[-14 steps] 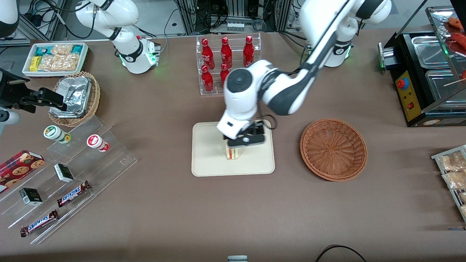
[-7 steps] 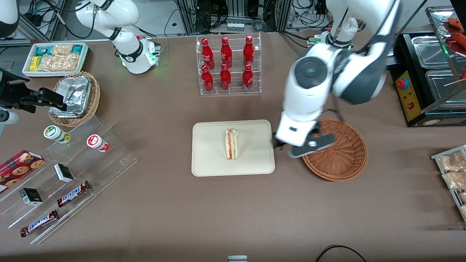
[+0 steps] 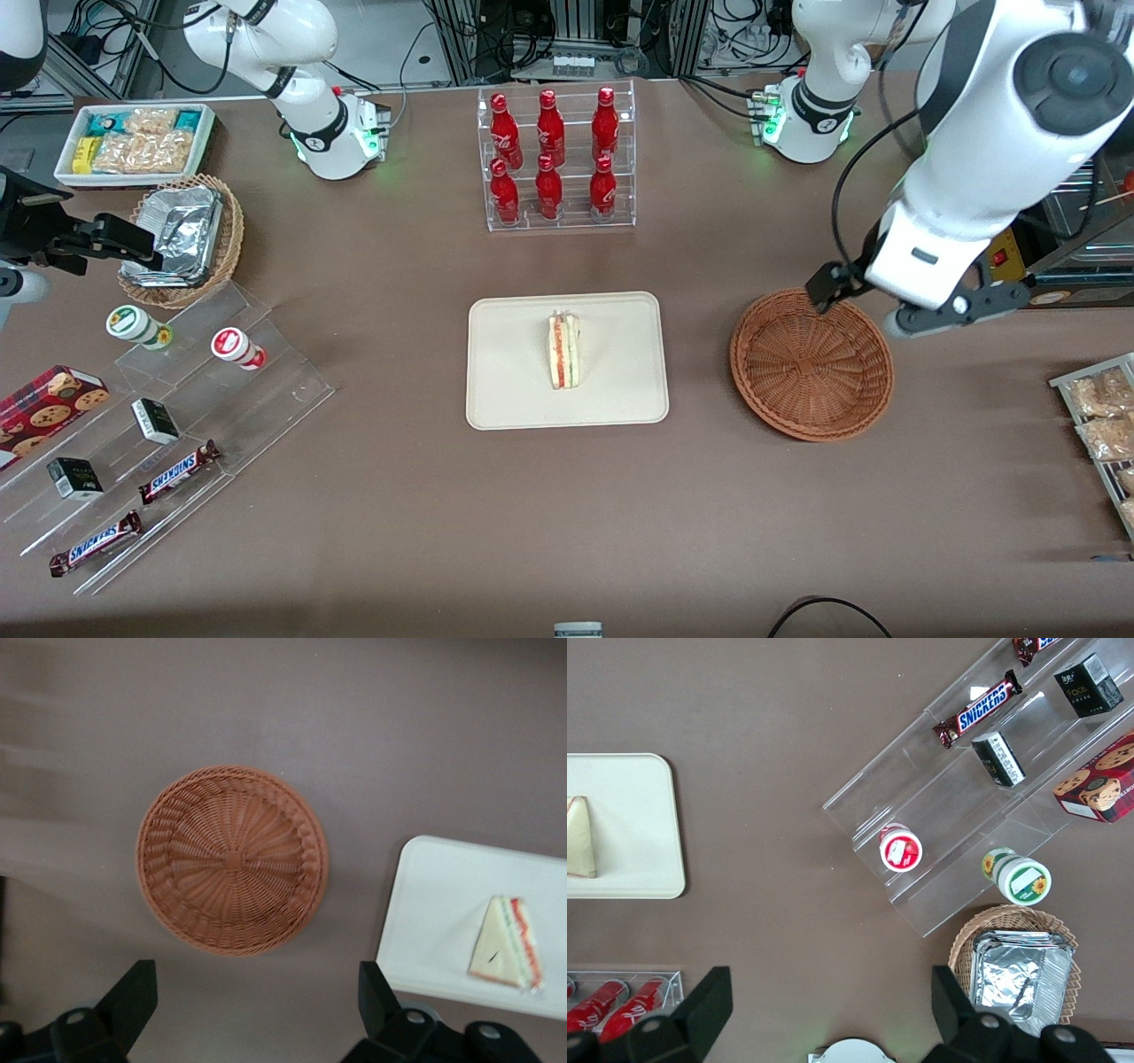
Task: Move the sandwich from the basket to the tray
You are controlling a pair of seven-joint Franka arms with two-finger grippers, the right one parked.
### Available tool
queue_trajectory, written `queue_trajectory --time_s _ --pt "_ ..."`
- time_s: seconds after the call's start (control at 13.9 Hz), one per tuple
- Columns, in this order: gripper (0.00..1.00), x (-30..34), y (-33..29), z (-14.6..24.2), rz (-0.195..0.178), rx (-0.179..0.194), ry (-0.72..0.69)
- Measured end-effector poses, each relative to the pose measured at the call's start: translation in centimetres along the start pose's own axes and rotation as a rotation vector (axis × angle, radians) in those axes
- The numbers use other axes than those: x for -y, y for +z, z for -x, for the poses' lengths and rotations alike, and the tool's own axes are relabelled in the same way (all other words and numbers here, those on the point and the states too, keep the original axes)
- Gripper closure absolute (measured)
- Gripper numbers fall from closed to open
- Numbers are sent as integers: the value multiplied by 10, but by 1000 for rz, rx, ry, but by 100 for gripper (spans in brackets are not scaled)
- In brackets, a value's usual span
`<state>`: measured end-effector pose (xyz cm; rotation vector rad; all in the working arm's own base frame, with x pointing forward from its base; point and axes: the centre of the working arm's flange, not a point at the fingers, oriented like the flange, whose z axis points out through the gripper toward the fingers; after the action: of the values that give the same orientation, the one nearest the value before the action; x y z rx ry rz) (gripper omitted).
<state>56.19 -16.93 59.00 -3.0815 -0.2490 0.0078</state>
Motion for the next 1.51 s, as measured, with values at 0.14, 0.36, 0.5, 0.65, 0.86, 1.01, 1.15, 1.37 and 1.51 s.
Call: queue_trajectory --time_s 0.14,0.36,0.5,0.65,0.86,1.01,1.15,1.37,1.51 --pt "0 23 -3 16 -17 4 96" --pt "0 75 -12 24 -26 10 199" --pt "0 113 -19 17 -12 6 216" --pt "0 135 -26 10 -2 -8 202" --pt "0 132 -38 2 3 -36 209" --pt "0 130 -41 -3 5 -45 240" --pt "0 138 -44 -6 5 -51 247" --pt "0 146 -47 -14 6 -60 239" --pt "0 148 -44 -19 6 -54 236"
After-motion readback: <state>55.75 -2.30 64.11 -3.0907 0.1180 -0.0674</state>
